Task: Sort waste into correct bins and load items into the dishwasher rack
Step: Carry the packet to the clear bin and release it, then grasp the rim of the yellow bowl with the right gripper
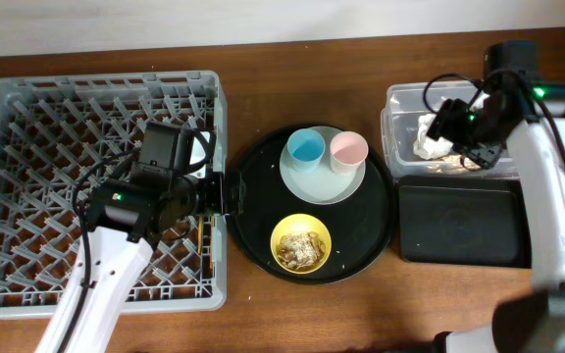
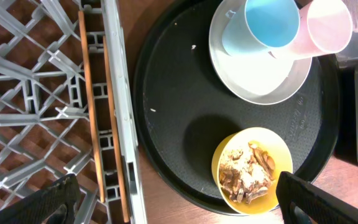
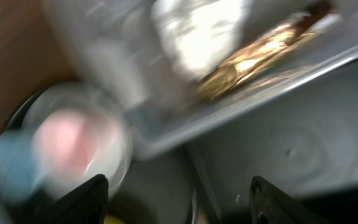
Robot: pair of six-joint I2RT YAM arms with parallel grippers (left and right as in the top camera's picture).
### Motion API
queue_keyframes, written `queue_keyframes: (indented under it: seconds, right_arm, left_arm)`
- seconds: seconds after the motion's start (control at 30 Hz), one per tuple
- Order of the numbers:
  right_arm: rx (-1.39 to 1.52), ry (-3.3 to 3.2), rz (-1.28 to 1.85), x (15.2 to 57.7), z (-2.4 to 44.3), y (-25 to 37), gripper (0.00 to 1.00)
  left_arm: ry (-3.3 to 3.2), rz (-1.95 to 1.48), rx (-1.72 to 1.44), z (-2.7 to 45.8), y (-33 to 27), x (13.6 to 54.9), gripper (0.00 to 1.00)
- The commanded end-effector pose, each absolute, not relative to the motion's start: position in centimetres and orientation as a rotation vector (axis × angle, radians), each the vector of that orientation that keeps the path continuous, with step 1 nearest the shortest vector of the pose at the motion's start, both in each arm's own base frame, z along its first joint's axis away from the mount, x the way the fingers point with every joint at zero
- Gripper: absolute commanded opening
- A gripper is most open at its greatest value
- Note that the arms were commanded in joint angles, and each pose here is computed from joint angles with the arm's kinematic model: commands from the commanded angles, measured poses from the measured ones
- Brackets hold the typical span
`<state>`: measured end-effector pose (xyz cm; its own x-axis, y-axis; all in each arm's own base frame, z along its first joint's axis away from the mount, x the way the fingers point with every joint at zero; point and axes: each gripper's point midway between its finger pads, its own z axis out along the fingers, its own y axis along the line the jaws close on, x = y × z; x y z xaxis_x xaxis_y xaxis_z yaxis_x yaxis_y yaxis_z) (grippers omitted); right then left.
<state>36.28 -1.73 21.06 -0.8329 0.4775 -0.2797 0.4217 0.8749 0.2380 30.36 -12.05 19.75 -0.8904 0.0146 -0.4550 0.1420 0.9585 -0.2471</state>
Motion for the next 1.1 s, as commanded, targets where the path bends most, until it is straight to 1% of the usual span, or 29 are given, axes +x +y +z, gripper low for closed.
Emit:
queue_keyframes:
  seconds: [0.0,0.07,0.17,0.2,0.23,0.3,0.4,0.5,0.53,0.6,0.67,0.7,0.77,0.83,0.87,0.9,0.93,1.03,1.07]
  right_arm:
    - [0.136,2.762,0.382,31.9,25.3,5.4,0.75]
    - [-0.03,2.814,0.41,30.2,25.0,9.1,0.72]
    - [-0.25,2.876,0.448,27.9,23.2,14.7,0.72]
    - [-0.345,2.893,0.458,26.8,22.3,16.8,0.68]
    - [-0.45,2.897,0.466,25.8,21.2,18.8,0.58]
    - [-0.565,2.91,0.472,24.0,19.0,21.9,0.5]
    - [-0.688,2.88,0.511,21.8,15.7,25.7,0.49]
    - [-0.81,2.766,0.592,20.3,11.9,29.5,0.49]
    - [-0.795,2.739,0.578,20.3,10.9,30.0,0.49]
    - [-0.671,2.706,0.438,21.1,8.9,29.4,0.47]
    - [-0.678,2.686,0.41,21.1,8.5,29.5,0.4]
    - [-0.686,2.685,0.406,21.0,8.3,29.6,0.36]
    - [-0.691,2.693,0.393,20.9,7.9,29.6,0.36]
    - [-0.702,2.71,0.365,21.1,6.3,30.0,0.36]
    - [-0.703,2.716,0.352,21.4,5.3,30.3,0.35]
    - [-0.693,2.718,0.295,21.9,4.3,30.0,0.32]
    - [-0.674,2.721,0.236,22.3,3.7,29.4,0.31]
    - [-0.652,2.737,0.189,22.4,3.0,28.9,0.31]
    - [-0.651,2.736,0.191,22.4,3.0,28.9,0.29]
  left_arm:
    - [2.629,-0.393,0.116,20.4,-12.2,30.4,0.99]
    - [2.629,-0.393,0.116,20.4,-12.2,30.4,0.99]
    - [2.554,-0.346,0.089,21.2,-11.6,32.1,0.99]
    - [2.554,-0.302,0.052,21.2,-10.6,32.4,0.99]
    - [2.553,-0.239,-0.066,21.0,-8.6,32.8,0.99]
    - [2.532,-0.165,-0.255,21.1,-4.8,33.4,0.99]
    - [2.524,-0.098,-0.467,20.8,0.8,33.2,0.99]
    - [2.528,-0.056,-0.598,20.3,4.0,32.3,0.99]
    - [2.526,-0.053,-0.606,20.3,4.2,32.3,0.99]
    - [2.526,-0.053,-0.605,20.3,4.2,32.3,0.99]
    - [2.526,-0.053,-0.605,20.3,4.2,32.3,0.99]
    - [2.526,-0.053,-0.605,20.3,4.2,32.3,0.99]
    - [2.526,-0.053,-0.605,20.3,4.2,32.3,0.99]
    - [2.526,-0.053,-0.605,20.3,4.2,32.3,0.99]
    - [2.526,-0.053,-0.605,20.3,4.2,32.3,0.99]
    - [2.526,-0.053,-0.605,20.3,4.2,32.3,0.99]
    - [2.526,-0.053,-0.605,20.3,4.2,32.3,0.99]
    - [2.526,-0.053,-0.605,20.3,4.2,32.3,0.99]
    - [2.526,-0.053,-0.605,20.3,4.2,32.3,0.99]
